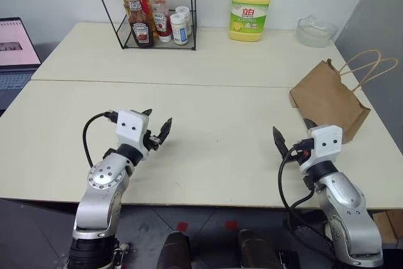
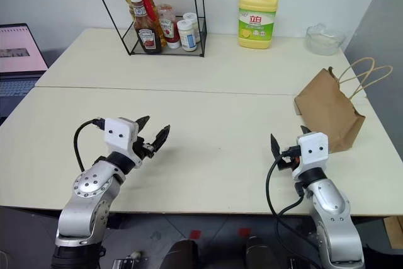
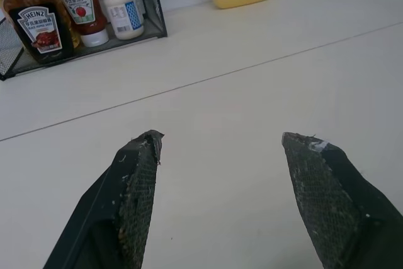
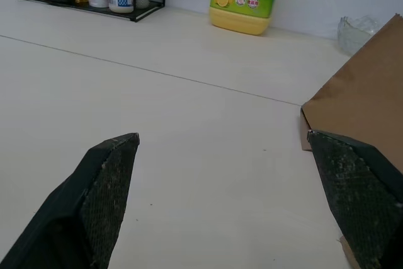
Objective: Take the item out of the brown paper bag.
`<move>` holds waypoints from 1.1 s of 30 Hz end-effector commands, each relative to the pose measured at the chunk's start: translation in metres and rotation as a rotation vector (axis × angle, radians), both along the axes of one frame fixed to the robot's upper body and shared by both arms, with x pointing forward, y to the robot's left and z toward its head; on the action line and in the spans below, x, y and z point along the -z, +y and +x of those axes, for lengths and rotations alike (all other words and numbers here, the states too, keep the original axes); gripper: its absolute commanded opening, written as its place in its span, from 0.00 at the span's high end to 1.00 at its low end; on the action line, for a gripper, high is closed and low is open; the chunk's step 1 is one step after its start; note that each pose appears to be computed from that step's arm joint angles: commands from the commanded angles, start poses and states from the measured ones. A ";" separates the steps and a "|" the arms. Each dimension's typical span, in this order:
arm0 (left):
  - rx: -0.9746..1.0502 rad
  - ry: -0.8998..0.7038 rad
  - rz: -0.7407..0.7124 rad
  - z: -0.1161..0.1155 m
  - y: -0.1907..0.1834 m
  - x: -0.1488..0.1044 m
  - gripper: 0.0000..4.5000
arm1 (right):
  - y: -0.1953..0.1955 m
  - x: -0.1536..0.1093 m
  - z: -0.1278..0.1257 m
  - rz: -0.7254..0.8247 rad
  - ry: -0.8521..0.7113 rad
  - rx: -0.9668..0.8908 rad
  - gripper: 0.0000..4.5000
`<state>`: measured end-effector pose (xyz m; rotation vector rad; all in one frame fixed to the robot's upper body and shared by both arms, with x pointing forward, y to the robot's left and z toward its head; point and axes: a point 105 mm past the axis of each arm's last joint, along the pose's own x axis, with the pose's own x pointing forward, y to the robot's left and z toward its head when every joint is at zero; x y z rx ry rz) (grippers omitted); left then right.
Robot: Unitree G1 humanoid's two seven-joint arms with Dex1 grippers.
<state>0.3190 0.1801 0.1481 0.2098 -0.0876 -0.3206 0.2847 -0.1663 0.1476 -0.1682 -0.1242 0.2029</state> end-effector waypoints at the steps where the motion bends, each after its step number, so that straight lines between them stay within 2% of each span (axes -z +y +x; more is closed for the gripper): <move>1: 0.025 -0.030 -0.017 -0.002 -0.002 -0.010 0.28 | 0.002 -0.013 -0.004 -0.010 -0.049 -0.010 0.00; 18: 0.051 -0.040 0.039 -0.005 -0.006 -0.010 0.28 | 0.009 -0.006 -0.008 -0.033 -0.030 -0.051 0.00; 24: 0.093 -0.079 0.067 -0.004 -0.008 -0.026 0.28 | 0.011 -0.012 -0.011 -0.064 -0.059 -0.063 0.00; 28: 0.295 -0.126 0.067 -0.006 -0.029 -0.047 0.28 | 0.016 -0.021 -0.014 -0.085 -0.094 -0.072 0.00; 33: 0.609 -0.069 0.078 -0.010 -0.066 -0.067 0.28 | 0.007 -0.045 -0.028 -0.117 -0.183 -0.001 0.00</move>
